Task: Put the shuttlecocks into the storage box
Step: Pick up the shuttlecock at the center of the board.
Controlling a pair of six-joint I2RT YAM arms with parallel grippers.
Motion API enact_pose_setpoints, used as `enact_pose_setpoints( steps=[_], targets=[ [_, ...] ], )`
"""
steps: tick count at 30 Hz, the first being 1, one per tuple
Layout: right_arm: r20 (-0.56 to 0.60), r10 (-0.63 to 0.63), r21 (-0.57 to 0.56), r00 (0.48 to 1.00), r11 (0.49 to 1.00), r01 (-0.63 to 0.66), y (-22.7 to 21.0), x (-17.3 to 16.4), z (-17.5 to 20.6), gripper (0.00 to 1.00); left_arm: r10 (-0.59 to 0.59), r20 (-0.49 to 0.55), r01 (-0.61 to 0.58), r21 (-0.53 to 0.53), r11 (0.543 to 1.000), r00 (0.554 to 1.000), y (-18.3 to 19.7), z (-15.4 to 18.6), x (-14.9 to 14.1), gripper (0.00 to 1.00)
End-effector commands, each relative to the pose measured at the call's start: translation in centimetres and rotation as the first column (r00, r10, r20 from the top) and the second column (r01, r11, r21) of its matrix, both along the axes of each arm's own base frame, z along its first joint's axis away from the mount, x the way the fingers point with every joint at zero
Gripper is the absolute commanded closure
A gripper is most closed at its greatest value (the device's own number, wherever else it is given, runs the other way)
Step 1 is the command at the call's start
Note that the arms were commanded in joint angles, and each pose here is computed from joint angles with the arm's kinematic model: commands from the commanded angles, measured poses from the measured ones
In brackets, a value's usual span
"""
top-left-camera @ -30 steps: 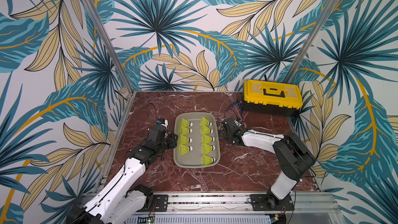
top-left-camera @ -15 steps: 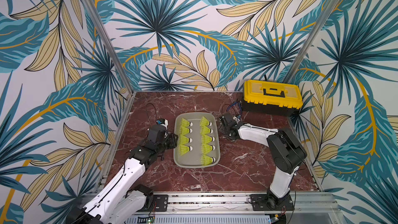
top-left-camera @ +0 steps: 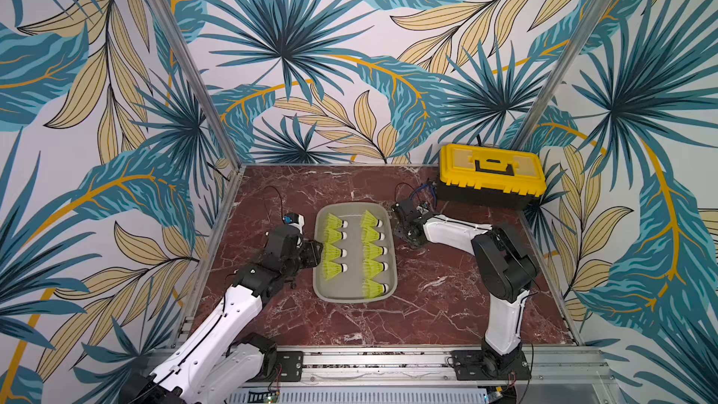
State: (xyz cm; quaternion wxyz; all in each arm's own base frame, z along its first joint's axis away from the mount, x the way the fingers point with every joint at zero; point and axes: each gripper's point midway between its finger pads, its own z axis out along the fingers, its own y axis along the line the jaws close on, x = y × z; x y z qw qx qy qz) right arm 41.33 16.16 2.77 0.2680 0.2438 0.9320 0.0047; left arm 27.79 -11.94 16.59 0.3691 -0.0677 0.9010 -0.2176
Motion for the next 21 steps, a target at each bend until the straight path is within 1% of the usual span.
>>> enact_pose_setpoints(
  steps=[1, 6, 13, 16, 18, 21],
  targets=[
    [-0.052, 0.021, -0.083, 0.998, 0.996, -0.026, -1.3, -1.0, -0.5, 0.62, 0.003, 0.016, -0.003, -0.001, 1.000, 1.000, 0.2, -0.1, -0.1, 0.55],
    [-0.057, 0.055, -0.124, 0.997, 0.990, -0.062, -2.0, -1.6, 0.1, 0.72, -0.005, 0.020, 0.005, 0.006, 1.000, 1.000, 0.2, 0.1, -0.1, 0.55],
    [-0.021, 0.155, -0.150, 0.988, 0.976, -0.157, -2.7, -3.0, 1.9, 0.78, -0.033, 0.035, 0.032, 0.027, 0.999, 0.999, 0.1, 0.6, 0.0, 0.55],
    [0.030, 0.215, -0.141, 0.976, 0.968, -0.209, -2.6, -3.3, 3.2, 0.79, -0.061, 0.051, 0.059, 0.037, 0.998, 0.997, -0.2, 1.2, 0.0, 0.55],
    [0.072, 0.265, -0.141, 0.961, 0.957, -0.254, -2.3, -3.5, 4.4, 0.79, -0.086, 0.063, 0.083, 0.044, 0.996, 0.994, -0.4, 1.7, 0.0, 0.55],
    [0.121, 0.377, -0.171, 0.918, 0.919, -0.354, -1.9, -3.8, 6.4, 0.78, -0.134, 0.085, 0.130, 0.051, 0.990, 0.987, -1.0, 2.7, 0.1, 0.55]
  ],
)
